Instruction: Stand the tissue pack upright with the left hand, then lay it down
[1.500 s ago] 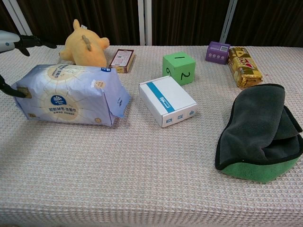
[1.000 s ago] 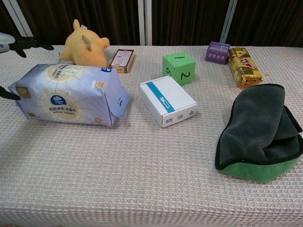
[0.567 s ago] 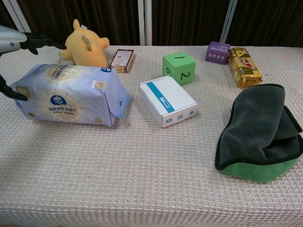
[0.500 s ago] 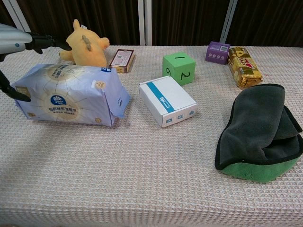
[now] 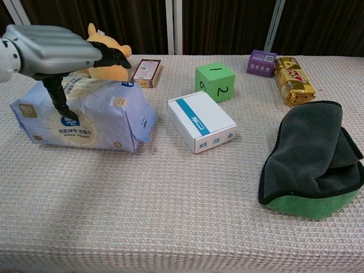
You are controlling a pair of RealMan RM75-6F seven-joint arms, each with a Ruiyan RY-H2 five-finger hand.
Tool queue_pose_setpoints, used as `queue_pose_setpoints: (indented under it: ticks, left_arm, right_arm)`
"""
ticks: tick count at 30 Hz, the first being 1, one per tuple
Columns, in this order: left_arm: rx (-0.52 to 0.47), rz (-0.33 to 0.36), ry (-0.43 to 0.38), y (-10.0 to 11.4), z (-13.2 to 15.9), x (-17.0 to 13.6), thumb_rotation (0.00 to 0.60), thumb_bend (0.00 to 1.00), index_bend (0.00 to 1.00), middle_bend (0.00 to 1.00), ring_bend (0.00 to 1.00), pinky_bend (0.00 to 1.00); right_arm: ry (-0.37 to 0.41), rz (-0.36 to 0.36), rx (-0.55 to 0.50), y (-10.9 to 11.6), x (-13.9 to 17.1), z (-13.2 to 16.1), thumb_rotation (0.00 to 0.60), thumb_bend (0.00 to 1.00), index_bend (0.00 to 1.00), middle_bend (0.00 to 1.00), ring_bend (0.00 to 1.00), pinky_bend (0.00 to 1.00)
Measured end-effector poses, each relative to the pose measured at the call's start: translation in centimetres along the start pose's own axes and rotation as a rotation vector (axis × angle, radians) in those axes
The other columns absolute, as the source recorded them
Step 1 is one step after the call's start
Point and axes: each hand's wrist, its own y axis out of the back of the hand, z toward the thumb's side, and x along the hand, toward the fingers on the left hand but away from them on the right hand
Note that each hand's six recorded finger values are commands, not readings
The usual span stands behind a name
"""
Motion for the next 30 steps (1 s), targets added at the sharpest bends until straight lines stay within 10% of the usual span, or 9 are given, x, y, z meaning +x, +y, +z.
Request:
queue_pose_setpoints:
  ticks: [9, 16, 22, 30]
  left_arm:
    - [-0.052, -0.184, 0.079, -1.1, 2.1, 3.5, 0.569, 0.0, 0.0, 0.03, 0.01, 0.18]
    - [-0.095, -0.152, 0.046, -0.7, 2.9, 4.5, 0.598, 0.07, 0.0, 0.28, 0.03, 0.19]
    - [-0.057, -0.157, 0.078, -1.2, 2.1, 4.2, 0.6, 0.21, 0.03, 0.57, 0.24, 0.24]
    - [-0.081, -0.09, 0.113, 0.2, 1.2, 2.7, 0.6, 0.25, 0.18, 0.71, 0.38, 0.29]
  right_arm:
    - [-0.016, 0.013, -0.004, -0.4, -0.3, -0.8, 0.6, 0.2, 0.0, 0.0, 0.0, 0.0]
    - [-0.013, 0.021, 0.002, -0.7, -0.3, -0.7, 0.6, 0.2, 0.0, 0.0, 0.0, 0.0]
    - [-0.017, 0.035, 0.007, -0.9, -0.3, -0.7, 0.6, 0.2, 0.0, 0.0, 0.0, 0.0]
    - [-0.014, 0.05, 0.013, -1.0, -0.2, -0.4, 0.6, 0.2, 0.0, 0.0, 0.0, 0.0]
